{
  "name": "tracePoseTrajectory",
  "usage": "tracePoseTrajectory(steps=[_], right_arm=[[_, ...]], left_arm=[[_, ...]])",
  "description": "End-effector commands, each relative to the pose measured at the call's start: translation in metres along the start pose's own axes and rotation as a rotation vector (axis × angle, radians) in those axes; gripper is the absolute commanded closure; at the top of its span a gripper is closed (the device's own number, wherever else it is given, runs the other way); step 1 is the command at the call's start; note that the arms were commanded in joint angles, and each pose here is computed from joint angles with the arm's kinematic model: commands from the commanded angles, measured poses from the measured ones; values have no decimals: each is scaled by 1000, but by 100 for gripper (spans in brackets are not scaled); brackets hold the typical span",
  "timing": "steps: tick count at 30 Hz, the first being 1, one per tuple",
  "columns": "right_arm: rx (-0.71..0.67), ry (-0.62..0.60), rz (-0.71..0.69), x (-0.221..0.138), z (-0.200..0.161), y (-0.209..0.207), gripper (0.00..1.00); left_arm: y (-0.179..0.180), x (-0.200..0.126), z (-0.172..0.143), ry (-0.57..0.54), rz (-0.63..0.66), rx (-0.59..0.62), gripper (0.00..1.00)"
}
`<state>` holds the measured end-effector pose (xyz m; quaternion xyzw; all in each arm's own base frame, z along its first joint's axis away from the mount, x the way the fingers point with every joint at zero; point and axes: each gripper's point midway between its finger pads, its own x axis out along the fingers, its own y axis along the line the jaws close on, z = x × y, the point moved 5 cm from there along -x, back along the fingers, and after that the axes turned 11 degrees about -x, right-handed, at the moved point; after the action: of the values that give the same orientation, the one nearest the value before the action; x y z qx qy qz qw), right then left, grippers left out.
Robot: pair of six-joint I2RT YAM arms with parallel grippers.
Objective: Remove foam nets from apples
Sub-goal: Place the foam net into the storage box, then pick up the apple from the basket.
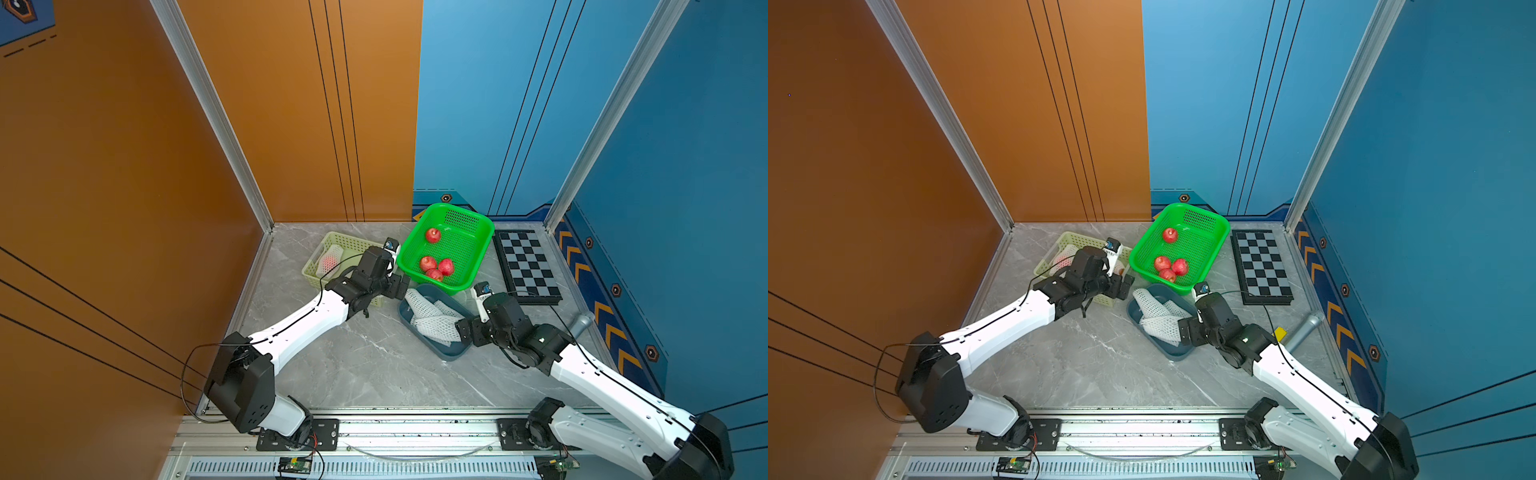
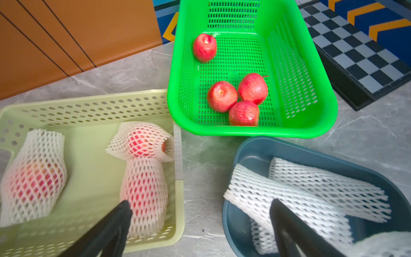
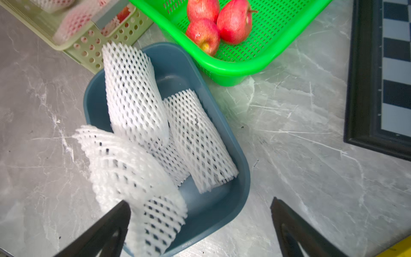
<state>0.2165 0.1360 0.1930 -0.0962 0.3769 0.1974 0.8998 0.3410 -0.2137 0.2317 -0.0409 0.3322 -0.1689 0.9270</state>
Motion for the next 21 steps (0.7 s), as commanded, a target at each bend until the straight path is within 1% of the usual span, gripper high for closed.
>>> tracePoseTrajectory(steps=[1,6,8,10,12,13,17,20,21], right_arm=[[7,-6,4,-14,4,-5,0],[28,-50,20,-26,13,-13,0],[39,-66,17,-30,16,-17,0],[47,-73,26,-30,18,-20,0],[54,-90,41,-31,21,-21,0],[56,-100,55,-31,22,-21,0],[73,-139,112,-33,31,-20,1],[78,-148,122,-34,34,-21,1],[78,-147,122,-34,34,-22,1]], left_arm=[[6,3,11,-18,-22,-74,2],[21,15,13,1,-6,-113,2],[26,19,11,17,-13,-124,2],[30,24,17,-2,-26,-142,1],[37,30,17,8,-43,-169,0],[40,32,18,14,-68,-183,1],[56,42,18,33,-74,-254,7],[66,49,13,68,-50,-278,12],[69,51,11,79,-36,-280,16]])
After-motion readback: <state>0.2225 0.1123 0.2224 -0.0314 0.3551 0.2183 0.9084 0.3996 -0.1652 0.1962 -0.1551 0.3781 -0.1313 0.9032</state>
